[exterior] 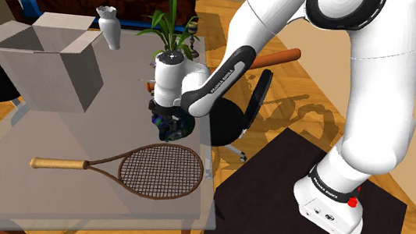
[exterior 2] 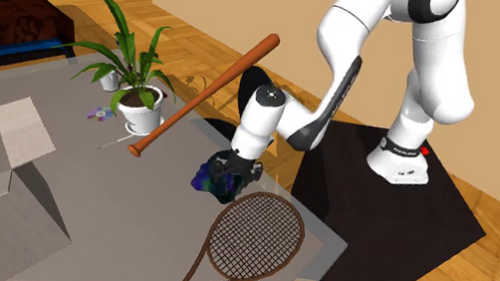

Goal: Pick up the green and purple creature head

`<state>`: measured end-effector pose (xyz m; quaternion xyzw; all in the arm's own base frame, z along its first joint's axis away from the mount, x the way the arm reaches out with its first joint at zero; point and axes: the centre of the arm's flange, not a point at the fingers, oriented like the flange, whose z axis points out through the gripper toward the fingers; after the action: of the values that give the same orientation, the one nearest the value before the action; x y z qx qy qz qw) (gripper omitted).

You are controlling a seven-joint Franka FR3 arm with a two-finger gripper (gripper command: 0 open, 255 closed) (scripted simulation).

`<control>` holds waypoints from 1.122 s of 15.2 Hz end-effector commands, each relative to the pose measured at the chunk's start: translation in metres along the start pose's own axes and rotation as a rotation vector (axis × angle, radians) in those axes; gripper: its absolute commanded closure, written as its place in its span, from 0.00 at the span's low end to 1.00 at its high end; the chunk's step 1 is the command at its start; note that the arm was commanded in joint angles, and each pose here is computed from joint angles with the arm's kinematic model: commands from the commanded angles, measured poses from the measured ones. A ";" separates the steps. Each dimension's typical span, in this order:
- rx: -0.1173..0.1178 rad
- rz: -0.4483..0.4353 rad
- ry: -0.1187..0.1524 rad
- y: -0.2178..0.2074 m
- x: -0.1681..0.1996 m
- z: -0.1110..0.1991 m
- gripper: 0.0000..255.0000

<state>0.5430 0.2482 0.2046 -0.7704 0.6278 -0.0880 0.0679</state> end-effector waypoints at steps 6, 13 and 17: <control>0.000 0.000 0.000 0.000 0.000 0.005 1.00; 0.000 0.000 0.000 -0.002 0.000 -0.006 1.00; 0.000 0.000 0.000 -0.007 0.001 -0.027 1.00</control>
<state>0.5431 0.2485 0.2242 -0.7701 0.6283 -0.0876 0.0669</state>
